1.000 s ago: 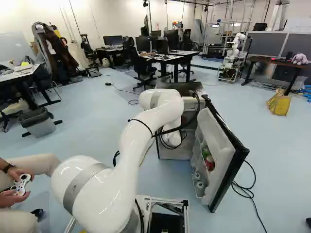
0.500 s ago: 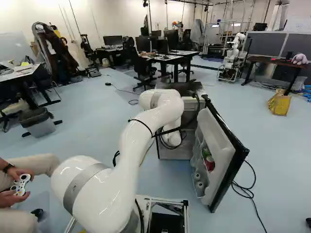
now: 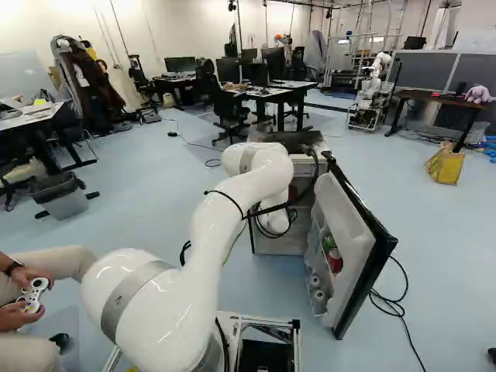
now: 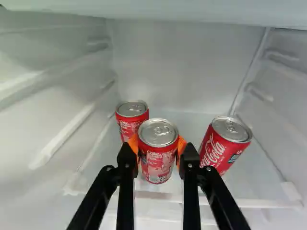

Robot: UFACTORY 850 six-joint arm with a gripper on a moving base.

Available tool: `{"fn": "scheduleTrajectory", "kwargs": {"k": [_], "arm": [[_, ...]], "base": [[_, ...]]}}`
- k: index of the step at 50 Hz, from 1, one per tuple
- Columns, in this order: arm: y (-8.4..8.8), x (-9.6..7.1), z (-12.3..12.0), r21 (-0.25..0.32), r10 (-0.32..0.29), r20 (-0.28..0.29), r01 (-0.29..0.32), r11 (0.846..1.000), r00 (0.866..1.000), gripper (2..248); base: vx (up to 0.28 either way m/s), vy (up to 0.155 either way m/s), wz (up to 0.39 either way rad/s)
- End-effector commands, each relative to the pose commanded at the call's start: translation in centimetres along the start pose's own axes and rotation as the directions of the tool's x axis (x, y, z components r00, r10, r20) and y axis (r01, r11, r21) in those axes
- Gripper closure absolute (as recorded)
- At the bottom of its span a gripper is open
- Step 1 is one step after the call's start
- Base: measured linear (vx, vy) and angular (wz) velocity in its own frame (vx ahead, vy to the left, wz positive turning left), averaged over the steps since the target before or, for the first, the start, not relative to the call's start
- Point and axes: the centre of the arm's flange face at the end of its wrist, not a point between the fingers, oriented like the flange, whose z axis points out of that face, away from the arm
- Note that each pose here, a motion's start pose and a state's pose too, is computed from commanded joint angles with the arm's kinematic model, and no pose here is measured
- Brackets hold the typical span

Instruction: Grab a drink from the fridge

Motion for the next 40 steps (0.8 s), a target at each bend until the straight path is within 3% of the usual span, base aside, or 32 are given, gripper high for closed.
{"fn": "scheduleTrajectory", "kwargs": {"k": [20,40], "arm": [[0.1,2.3,-0.6,-0.001,-0.004,-0.008,0.004,1.000,1.000,155],[-0.3,2.6,-2.7,-0.001,0.012,0.023,-0.012,1.000,1.000,155]], "base": [[0.000,0.000,0.000],[0.000,0.000,0.000]]}}
